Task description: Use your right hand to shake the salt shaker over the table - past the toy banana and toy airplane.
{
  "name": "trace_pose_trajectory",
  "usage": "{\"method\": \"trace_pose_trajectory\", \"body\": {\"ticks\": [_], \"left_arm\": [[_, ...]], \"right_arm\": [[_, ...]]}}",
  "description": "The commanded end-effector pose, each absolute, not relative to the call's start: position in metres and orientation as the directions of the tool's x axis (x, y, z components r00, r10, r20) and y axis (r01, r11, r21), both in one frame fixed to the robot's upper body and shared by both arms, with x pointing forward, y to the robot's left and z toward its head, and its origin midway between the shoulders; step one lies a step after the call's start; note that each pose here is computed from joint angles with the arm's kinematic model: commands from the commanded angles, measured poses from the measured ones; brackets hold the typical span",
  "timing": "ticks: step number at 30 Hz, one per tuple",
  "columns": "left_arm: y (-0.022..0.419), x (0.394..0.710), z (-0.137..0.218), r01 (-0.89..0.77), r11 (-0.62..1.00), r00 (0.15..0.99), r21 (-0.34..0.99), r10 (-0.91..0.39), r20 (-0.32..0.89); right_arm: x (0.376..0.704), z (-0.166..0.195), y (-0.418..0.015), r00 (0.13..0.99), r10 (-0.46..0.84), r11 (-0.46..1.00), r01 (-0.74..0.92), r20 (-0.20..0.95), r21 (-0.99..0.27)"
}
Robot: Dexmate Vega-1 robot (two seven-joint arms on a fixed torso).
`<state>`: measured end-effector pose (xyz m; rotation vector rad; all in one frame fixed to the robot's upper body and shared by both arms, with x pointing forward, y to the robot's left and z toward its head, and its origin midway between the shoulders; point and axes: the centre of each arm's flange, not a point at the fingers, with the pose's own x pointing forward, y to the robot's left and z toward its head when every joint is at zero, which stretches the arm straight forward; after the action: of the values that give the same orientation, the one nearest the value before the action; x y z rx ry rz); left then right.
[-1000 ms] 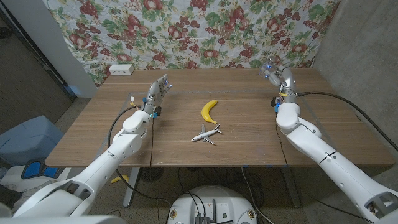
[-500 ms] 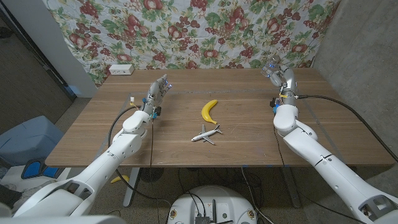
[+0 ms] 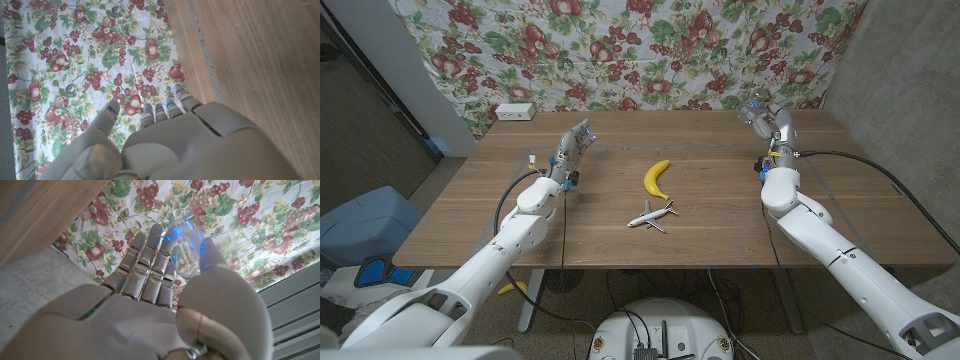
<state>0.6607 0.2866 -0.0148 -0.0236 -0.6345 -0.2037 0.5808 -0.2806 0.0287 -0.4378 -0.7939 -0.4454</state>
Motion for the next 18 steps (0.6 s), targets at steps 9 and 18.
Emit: {"method": "trace_pose_trajectory", "body": {"ticks": [9,18], "left_arm": [[0.285,0.663,-0.014,0.199,0.979,0.787,0.041,-0.185,0.588],[0.285,0.663,-0.014,0.197,0.98,0.79,0.04,-0.183,0.585]], "right_arm": [[0.588,0.044,-0.278,0.714,-0.041,0.804,0.439,0.699,-0.402],[0.594,0.046,-0.277,0.776,0.016,0.782,0.384,0.631,-0.492]]}}
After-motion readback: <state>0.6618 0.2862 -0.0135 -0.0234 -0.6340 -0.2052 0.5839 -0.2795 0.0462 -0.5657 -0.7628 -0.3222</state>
